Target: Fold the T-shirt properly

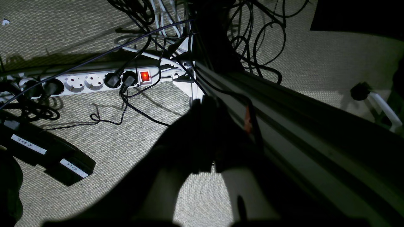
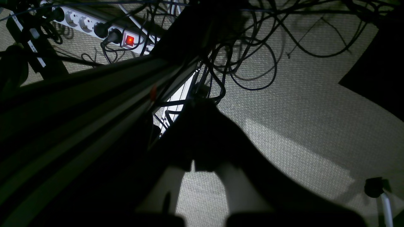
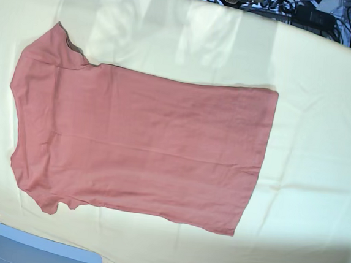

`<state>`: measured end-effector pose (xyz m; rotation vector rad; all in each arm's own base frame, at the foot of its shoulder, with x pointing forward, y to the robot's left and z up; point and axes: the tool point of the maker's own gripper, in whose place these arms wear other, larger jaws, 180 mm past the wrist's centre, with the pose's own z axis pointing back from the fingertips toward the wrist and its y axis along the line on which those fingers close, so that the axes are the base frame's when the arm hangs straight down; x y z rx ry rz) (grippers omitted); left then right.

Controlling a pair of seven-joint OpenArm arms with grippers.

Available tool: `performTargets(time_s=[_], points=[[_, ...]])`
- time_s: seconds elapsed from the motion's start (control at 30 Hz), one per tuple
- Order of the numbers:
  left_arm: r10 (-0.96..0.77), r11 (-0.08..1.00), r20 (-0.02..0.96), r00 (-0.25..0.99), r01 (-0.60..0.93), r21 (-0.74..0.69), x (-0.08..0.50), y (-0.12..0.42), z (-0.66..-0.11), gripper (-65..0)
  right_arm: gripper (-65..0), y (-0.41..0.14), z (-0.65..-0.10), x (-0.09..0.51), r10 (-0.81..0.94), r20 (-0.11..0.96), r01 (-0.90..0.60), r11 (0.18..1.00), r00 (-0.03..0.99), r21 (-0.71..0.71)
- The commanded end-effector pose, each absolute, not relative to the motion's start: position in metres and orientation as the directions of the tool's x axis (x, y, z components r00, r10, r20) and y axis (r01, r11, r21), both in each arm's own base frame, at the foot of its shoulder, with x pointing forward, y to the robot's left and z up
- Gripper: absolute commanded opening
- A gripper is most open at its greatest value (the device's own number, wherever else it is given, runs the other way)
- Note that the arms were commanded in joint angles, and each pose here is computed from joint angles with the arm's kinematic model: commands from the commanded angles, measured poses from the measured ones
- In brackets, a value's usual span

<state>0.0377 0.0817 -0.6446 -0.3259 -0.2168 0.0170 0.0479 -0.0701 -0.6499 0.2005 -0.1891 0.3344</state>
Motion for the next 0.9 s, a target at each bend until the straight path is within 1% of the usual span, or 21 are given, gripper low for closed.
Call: performTargets(time_s=[0.0,0.1,0.87], points=[[0.063,0.943,0.222,0.973,0.014,-0.332,0.0410,0.0779,-0.6430,-65.0,-65.0,-0.0637,-0.6472,0.0530,0.295,0.239,-0.344,0.918,0.925,0.198],[0.063,0.943,0.222,0.973,0.014,-0.332,0.0410,0.0779,-0.6430,-65.0,-65.0,-0.0649,-0.6481,0.0494,0.300,0.219,-0.344,0.918,0.928,0.198],[0.063,0.943,0.221,0.973,0.014,-0.332,0.0408,0.0779,-0.6430,-65.0,-65.0,-0.0648,-0.6480,0.0496,0.300,0.220,-0.344,0.918,0.928,0.198]])
